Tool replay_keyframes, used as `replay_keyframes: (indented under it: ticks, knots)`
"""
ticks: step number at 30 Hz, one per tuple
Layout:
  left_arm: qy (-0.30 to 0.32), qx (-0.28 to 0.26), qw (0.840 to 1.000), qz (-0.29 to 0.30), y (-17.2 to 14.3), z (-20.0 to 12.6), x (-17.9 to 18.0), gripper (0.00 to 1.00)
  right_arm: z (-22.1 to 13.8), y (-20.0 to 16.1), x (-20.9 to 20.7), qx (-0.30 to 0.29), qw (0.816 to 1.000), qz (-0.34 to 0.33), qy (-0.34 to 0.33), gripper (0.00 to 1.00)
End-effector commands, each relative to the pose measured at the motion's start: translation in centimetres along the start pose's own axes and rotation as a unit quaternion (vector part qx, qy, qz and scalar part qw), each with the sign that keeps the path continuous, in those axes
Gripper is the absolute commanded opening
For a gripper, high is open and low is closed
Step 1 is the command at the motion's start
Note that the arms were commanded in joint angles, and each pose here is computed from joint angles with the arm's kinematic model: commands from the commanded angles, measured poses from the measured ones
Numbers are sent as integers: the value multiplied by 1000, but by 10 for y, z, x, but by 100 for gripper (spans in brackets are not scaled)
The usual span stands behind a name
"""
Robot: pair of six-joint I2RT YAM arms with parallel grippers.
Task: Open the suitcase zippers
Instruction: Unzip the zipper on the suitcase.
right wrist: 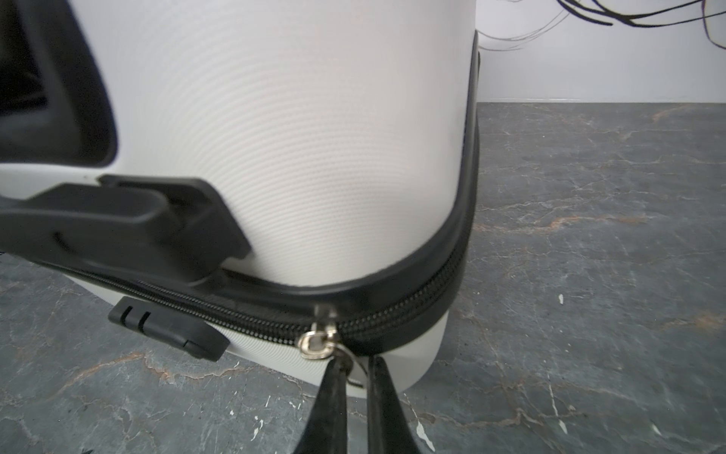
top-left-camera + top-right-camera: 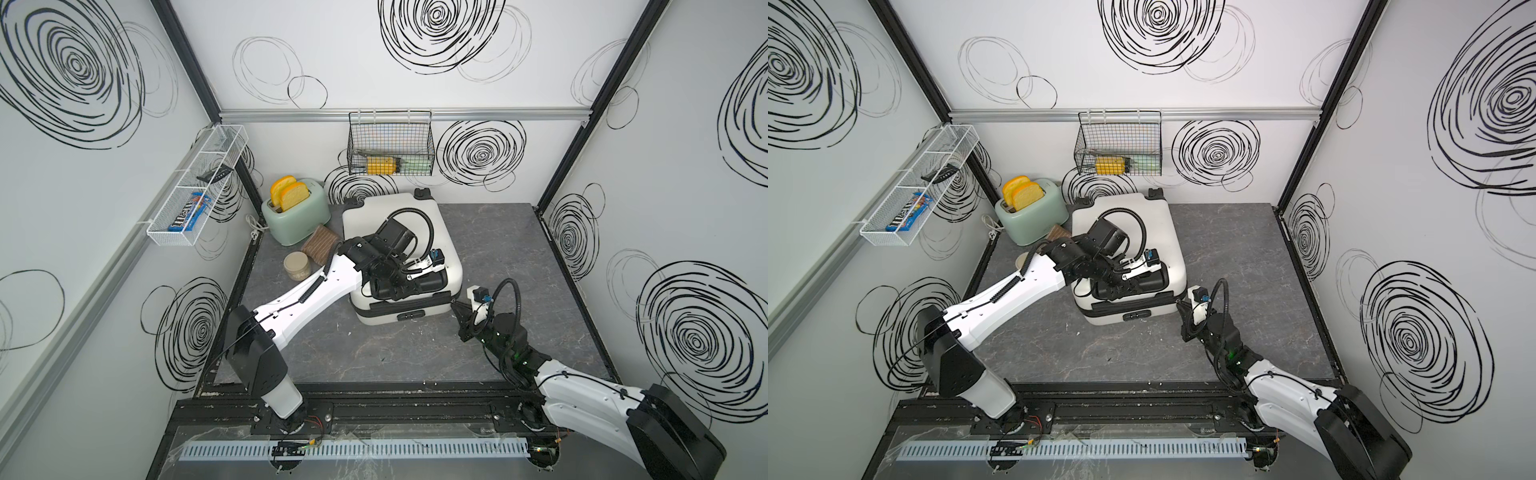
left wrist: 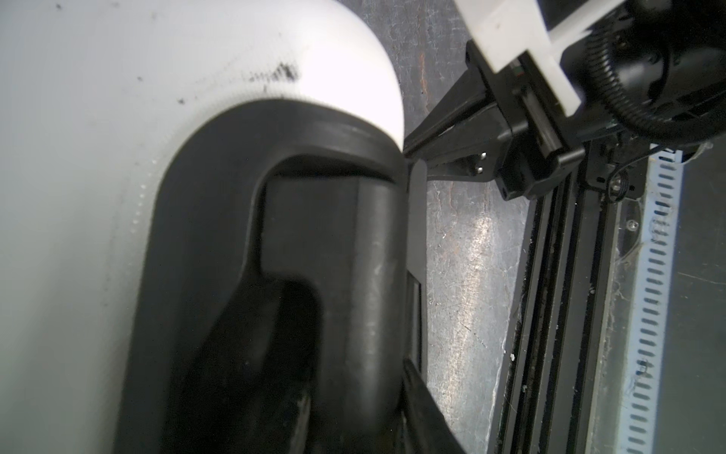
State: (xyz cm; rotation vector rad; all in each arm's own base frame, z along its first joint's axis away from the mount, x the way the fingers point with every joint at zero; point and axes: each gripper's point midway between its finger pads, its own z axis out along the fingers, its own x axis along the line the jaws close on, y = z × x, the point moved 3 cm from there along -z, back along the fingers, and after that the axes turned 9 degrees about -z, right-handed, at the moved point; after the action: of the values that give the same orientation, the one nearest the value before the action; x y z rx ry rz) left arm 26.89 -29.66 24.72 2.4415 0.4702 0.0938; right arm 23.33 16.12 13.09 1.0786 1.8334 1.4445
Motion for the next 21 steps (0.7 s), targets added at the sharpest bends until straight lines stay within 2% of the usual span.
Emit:
replay_keyframes:
  ticks: [1,8,21]
  knots:
    - [19,-115,992,41,47,-48,-8,7,2,16,-15,-15,999,15,-42,0]
    - [29,-109,993,41,42,-48,-6,7,4,18,-28,-2,998,18,-65,0]
    - [-16,-109,991,78,34,-47,-33,9,9,37,-57,-8,997,2,-72,0]
